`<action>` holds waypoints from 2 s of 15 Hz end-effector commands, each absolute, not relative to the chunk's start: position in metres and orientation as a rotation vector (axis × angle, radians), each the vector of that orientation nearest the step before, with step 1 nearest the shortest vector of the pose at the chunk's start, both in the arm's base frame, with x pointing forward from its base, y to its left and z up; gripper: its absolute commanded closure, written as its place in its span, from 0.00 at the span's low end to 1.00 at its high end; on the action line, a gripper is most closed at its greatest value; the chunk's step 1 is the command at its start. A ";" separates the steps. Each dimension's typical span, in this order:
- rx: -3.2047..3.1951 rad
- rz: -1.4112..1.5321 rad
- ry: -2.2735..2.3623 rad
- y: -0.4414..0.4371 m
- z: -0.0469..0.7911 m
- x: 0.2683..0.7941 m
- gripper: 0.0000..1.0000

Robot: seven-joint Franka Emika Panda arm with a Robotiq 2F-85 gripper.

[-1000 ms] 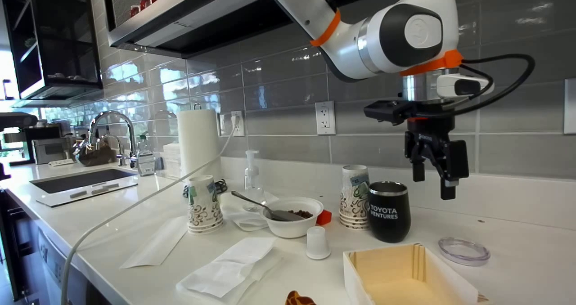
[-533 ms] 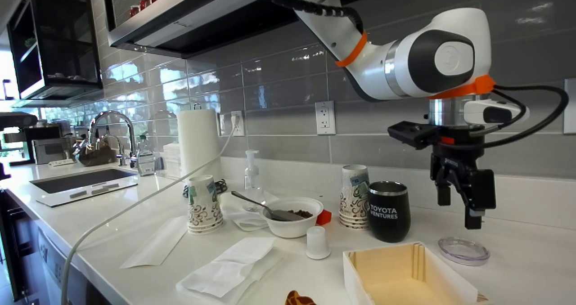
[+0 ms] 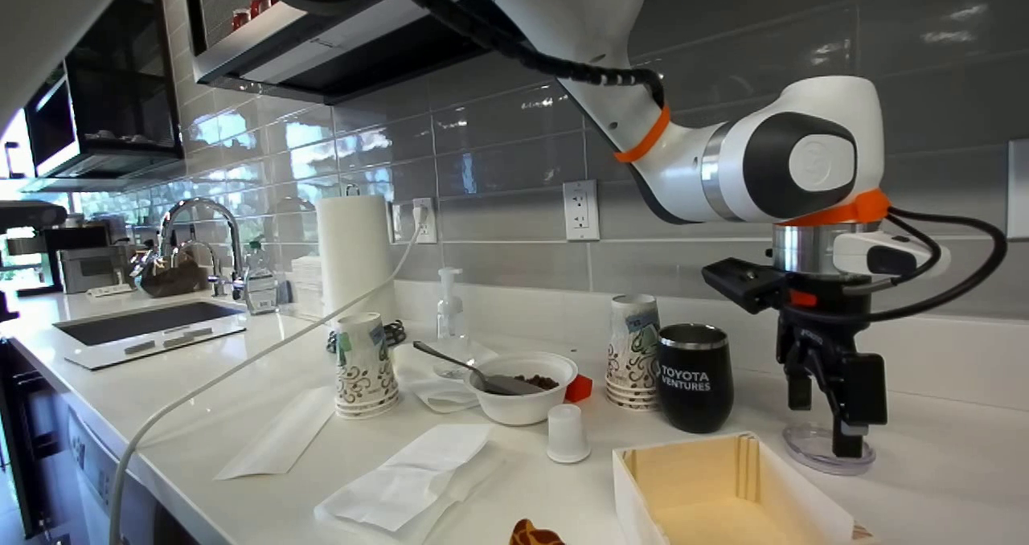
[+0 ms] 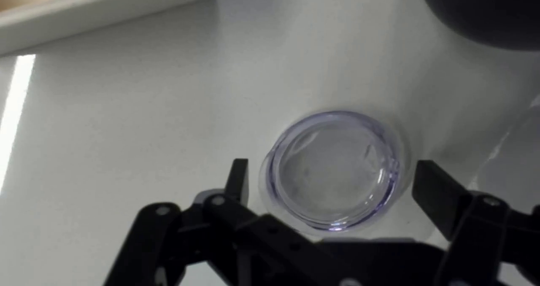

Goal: Put the lid on the black cup

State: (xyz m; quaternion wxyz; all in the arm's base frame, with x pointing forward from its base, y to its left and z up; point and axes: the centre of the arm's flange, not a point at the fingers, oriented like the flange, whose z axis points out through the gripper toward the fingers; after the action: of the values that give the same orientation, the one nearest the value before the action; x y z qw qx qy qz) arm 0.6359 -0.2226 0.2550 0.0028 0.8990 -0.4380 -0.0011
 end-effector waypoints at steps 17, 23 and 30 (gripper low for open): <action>2.786 -0.006 -1.414 -0.225 0.233 0.651 0.26; 2.786 0.024 -1.413 -0.225 0.247 0.649 0.33; 2.832 0.093 -1.378 -0.218 0.301 0.630 0.33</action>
State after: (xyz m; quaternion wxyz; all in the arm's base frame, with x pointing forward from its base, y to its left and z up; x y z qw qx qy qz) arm 0.6483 -0.2272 0.2726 0.0036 0.8948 -0.4460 0.0213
